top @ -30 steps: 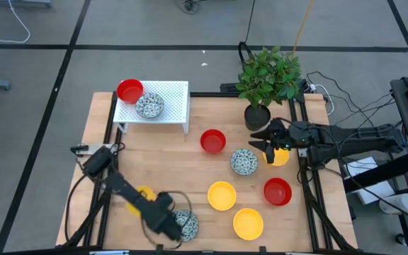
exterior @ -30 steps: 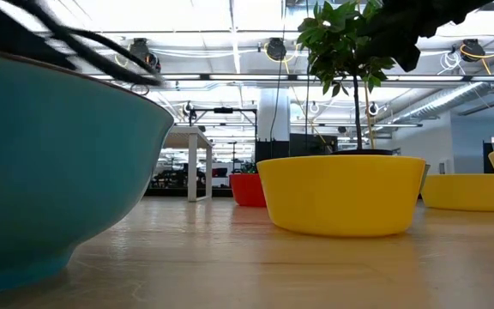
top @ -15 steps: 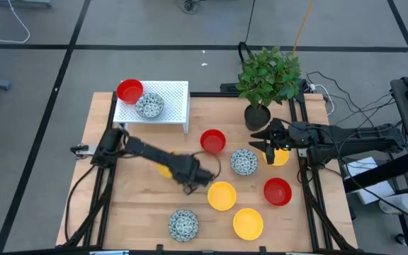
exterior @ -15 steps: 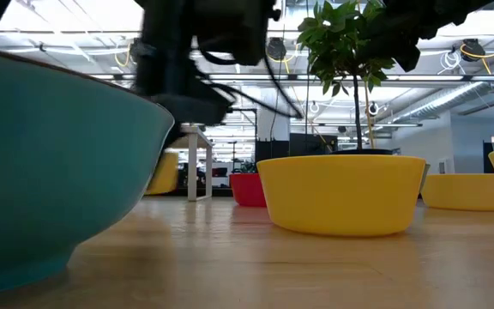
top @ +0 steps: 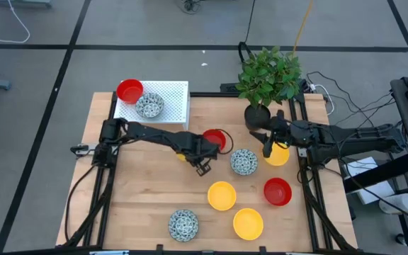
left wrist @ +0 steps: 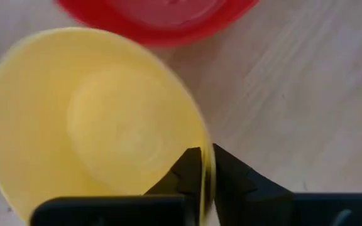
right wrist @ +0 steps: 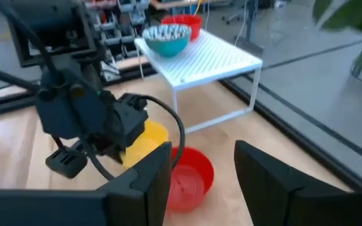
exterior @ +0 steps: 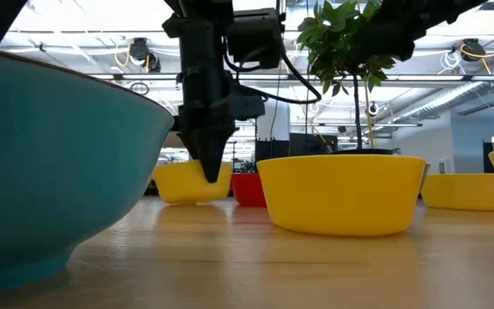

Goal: Pick & Place Mini bowls
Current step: Move the yellow bowl to the center of the table, then stack the red bowl on the red bowl on the shelf

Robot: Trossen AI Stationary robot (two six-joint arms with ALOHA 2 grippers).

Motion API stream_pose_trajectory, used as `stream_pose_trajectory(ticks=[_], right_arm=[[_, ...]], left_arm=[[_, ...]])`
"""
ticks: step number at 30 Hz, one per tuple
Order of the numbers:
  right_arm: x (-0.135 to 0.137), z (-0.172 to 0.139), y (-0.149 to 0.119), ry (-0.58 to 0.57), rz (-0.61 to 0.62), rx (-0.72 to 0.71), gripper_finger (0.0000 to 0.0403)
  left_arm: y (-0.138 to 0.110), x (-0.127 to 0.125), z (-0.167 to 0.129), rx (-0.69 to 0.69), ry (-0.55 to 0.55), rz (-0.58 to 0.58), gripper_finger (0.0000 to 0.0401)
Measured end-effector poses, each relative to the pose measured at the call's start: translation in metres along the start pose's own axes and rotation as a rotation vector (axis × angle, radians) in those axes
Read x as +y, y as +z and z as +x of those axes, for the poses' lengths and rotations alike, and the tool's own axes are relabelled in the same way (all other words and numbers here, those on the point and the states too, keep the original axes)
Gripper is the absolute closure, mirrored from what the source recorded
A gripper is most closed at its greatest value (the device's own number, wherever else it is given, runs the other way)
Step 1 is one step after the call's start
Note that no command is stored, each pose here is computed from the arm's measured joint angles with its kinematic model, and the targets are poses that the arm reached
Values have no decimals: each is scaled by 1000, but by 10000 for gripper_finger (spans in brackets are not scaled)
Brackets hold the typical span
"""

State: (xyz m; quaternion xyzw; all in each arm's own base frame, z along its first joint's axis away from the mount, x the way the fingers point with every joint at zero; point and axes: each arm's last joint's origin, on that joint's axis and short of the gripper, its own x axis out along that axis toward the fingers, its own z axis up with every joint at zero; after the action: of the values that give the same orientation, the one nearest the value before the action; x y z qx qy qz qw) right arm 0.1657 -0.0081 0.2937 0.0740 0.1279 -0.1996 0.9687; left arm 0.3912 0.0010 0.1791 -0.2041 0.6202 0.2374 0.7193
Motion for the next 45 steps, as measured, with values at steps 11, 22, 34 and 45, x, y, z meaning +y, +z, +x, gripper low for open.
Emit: stream_pose_trajectory(ticks=[11, 22, 34, 45], right_arm=[[-10, 3, 7, -50, 28, -59, 243], [-18, 6, 9, -99, 33, -65, 243], [-24, 5, 10, -133, 42, -75, 243], [-25, -1, 11, -130, 14, -85, 243]], left_arm=[[10, 10, -3, 39, -98, -5, 248], [58, 17, -67, -233, -208, 110, 204], [69, 5, -36, -304, -135, 468, 224], [66, 2, 10, -139, -119, 519, 234]])
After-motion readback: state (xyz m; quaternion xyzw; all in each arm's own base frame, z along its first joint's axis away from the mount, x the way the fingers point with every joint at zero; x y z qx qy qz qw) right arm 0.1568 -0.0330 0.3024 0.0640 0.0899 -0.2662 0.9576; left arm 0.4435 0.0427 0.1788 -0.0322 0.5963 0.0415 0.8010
